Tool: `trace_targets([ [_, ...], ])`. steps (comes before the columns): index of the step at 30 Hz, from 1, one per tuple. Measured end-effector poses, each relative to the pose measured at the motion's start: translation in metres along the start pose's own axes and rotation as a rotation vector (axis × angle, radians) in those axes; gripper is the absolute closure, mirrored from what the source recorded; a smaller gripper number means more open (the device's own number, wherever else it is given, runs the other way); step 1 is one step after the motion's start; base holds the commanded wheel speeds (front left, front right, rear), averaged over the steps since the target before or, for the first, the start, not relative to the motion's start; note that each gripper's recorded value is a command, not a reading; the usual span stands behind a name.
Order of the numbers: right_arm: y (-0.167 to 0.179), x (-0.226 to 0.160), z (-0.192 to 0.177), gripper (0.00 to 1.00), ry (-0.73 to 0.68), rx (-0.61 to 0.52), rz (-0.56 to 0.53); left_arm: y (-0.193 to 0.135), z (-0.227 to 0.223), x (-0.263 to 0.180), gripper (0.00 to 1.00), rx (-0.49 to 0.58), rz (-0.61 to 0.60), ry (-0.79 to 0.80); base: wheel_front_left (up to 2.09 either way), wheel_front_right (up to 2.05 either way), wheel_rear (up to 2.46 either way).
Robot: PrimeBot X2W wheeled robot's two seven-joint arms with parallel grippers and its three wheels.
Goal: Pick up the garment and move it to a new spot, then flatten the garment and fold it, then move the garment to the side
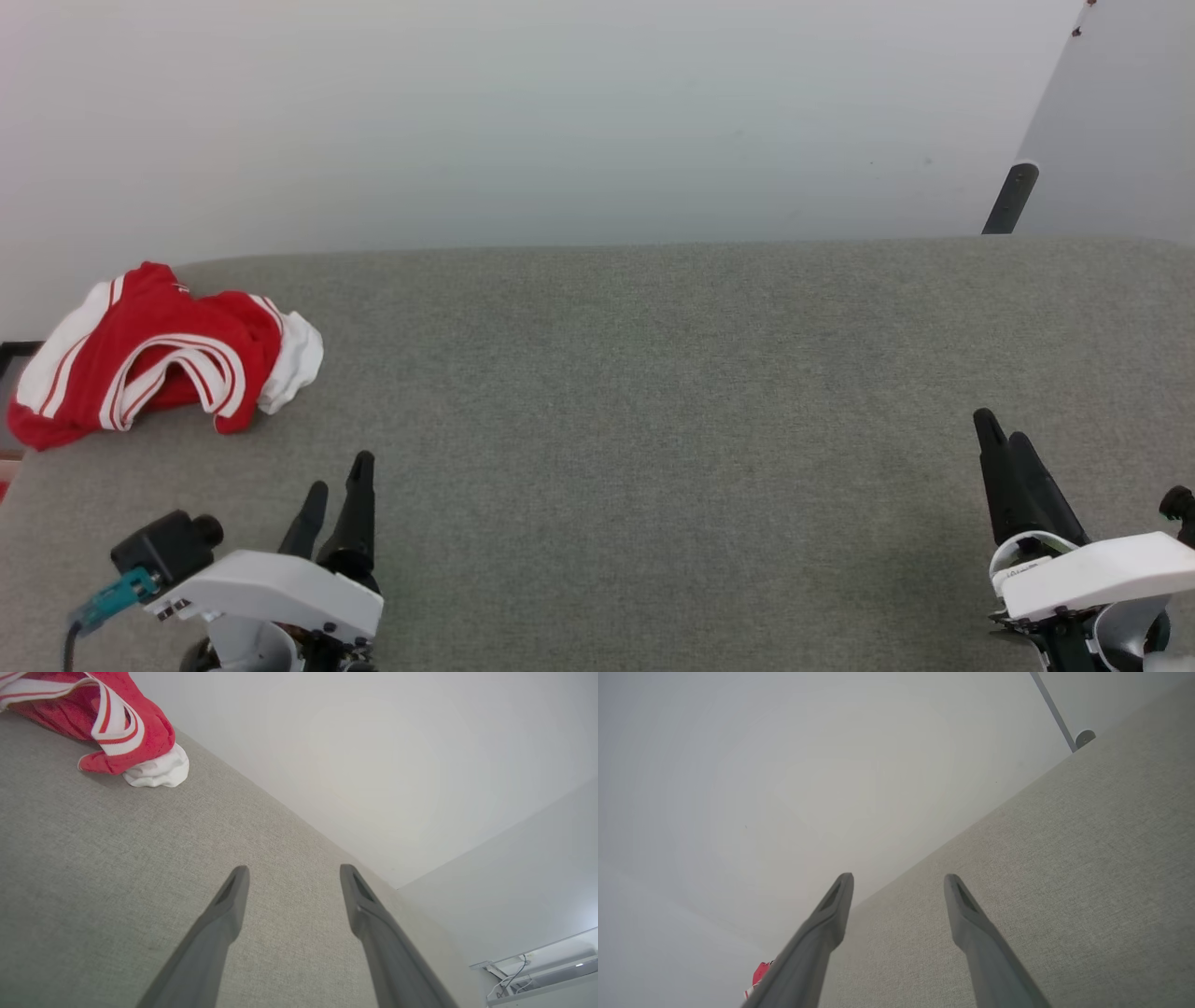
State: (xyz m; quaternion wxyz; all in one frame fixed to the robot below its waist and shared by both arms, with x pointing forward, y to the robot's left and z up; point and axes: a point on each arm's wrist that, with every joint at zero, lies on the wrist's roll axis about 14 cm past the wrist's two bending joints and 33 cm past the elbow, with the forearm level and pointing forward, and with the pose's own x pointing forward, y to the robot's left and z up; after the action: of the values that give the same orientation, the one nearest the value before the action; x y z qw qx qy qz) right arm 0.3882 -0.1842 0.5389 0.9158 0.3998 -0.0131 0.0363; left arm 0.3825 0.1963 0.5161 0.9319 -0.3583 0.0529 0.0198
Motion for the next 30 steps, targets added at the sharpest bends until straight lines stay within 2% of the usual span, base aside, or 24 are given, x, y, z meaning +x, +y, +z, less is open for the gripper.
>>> trace_targets([
  [11,0.011,0.0,0.007,0.0,-0.009,-0.229,0.025,-0.005,0.011,-0.001,0.0,0.203,-0.005,-0.051,0.0,0.0,0.0],
  [30,0.02,-0.004,0.015,0.0,-0.027,-0.476,0.034,-0.017,0.03,-0.011,0.0,0.442,-0.038,-0.16,0.0,0.0,0.0],
])
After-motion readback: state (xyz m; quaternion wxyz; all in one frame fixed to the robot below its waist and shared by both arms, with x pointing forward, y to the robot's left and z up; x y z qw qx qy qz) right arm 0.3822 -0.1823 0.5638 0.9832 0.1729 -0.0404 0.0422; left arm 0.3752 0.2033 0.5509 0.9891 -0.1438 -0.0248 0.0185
